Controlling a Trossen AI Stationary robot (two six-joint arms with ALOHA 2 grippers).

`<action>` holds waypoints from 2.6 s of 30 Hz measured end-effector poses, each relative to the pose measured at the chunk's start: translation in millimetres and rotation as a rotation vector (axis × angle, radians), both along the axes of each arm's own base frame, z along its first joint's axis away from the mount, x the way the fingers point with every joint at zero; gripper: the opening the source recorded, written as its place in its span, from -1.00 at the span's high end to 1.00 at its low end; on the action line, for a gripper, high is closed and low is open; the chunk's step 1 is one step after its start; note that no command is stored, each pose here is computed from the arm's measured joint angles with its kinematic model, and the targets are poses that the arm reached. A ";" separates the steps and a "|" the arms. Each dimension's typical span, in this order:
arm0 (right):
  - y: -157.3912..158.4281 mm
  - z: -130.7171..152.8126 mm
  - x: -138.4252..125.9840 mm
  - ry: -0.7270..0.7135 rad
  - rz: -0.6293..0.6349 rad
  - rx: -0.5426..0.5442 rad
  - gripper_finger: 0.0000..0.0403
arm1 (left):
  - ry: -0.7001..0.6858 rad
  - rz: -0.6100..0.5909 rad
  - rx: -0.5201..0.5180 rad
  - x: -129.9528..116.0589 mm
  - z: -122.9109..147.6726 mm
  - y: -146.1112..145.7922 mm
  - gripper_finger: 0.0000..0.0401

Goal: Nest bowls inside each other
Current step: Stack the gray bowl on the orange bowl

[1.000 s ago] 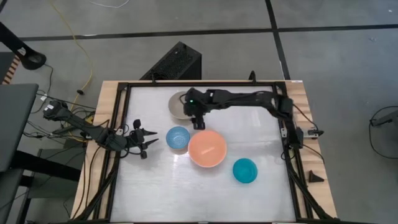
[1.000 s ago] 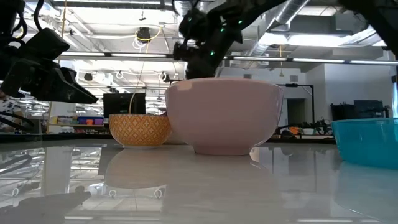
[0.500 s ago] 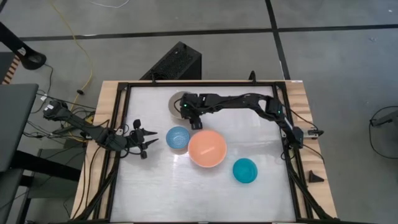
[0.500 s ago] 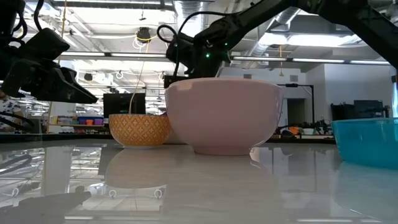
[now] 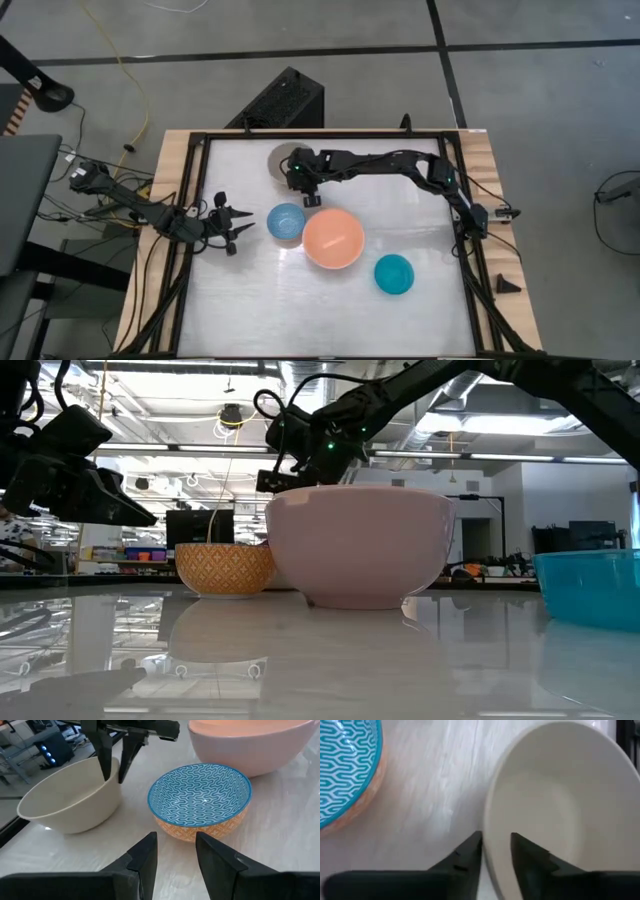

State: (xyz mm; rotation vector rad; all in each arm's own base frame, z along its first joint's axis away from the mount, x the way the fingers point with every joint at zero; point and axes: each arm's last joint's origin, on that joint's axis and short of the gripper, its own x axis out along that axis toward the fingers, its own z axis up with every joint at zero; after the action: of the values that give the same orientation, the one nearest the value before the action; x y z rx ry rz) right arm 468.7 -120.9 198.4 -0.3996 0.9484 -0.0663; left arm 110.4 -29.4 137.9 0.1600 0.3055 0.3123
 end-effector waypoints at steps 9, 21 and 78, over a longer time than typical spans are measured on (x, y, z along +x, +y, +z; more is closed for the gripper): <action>-4.9 0.7 -0.5 -0.004 -0.007 -0.021 0.85 | 0.000 0.000 0.000 0.0 0.0 0.0 0.37; 20.3 73.8 -16.2 -0.036 -0.034 -0.191 0.85 | 0.000 -0.001 -0.001 0.0 0.0 0.0 0.37; 235.5 48.0 -168.1 -0.134 0.286 0.070 0.74 | -0.005 0.000 -0.002 0.2 0.5 0.0 0.37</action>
State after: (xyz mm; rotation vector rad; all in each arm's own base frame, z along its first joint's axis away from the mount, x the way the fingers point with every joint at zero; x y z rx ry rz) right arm 300.6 114.6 246.4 -0.4569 0.7518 0.1976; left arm 110.6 -29.4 138.4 0.1567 0.3007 0.3125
